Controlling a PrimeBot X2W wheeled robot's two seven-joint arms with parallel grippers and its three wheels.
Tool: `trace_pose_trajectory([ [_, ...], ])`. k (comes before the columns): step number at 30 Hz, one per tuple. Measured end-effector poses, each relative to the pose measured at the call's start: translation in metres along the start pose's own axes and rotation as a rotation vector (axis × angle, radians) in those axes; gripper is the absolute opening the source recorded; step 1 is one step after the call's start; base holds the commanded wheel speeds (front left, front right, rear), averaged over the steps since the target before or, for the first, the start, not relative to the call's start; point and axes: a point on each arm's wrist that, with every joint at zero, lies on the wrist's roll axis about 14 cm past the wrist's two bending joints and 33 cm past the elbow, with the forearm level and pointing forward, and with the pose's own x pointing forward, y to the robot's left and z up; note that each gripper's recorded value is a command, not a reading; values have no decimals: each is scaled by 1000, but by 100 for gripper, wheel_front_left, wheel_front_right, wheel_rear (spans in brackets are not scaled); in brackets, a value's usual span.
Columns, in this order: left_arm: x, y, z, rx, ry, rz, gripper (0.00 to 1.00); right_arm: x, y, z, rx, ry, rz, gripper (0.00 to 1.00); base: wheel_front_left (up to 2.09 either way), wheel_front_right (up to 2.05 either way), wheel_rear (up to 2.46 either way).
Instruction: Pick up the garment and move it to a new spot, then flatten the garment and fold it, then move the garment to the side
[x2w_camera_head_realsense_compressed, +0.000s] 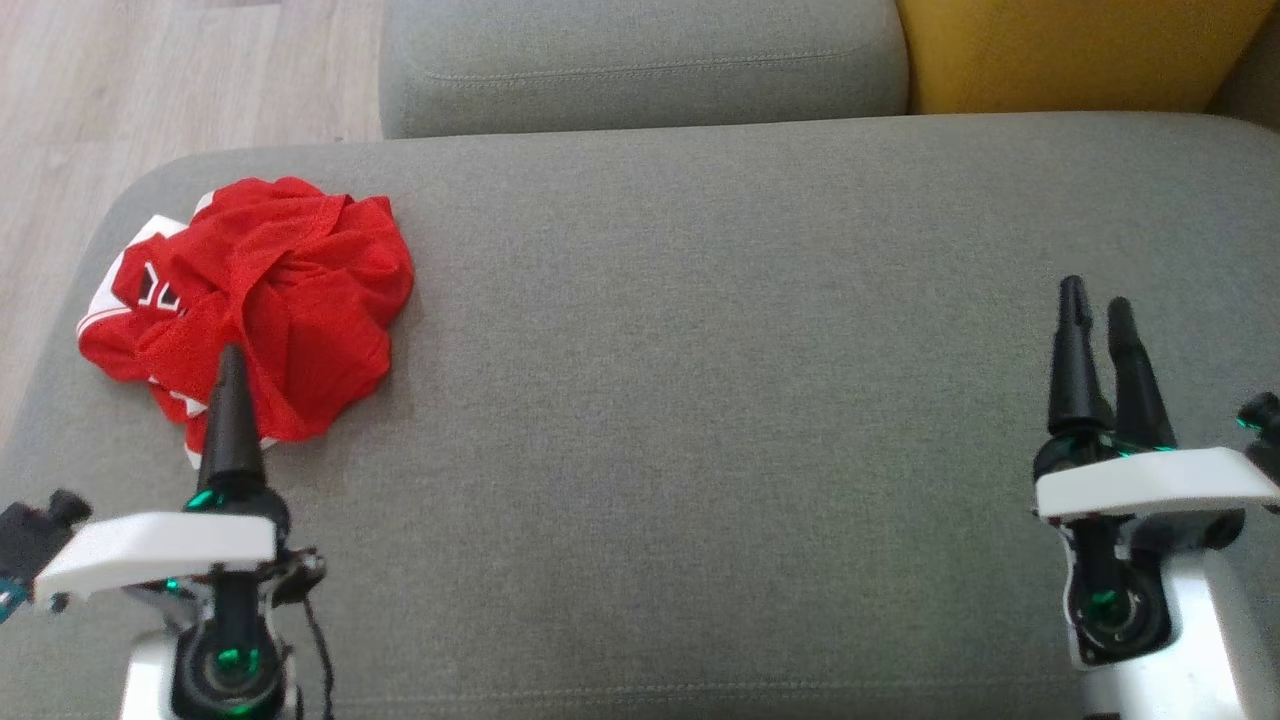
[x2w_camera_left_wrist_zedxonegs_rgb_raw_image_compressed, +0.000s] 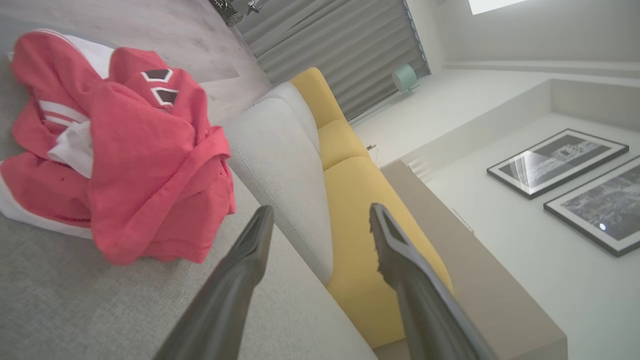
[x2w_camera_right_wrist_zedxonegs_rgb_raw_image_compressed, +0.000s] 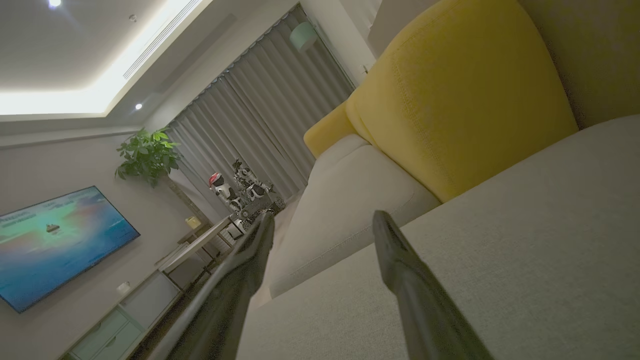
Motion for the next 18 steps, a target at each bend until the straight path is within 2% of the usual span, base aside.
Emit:
trace_pose_trajectory([
  [7, -2, -23, -28, 195, 67, -90, 100, 0, 13, -6, -146, 21, 51, 100, 0, 0, 0],
  [18, -8, -40, -64, 493, 141, -190, 100, -5, 10, -17, -328, 50, 63, 100, 0, 0, 0],
])
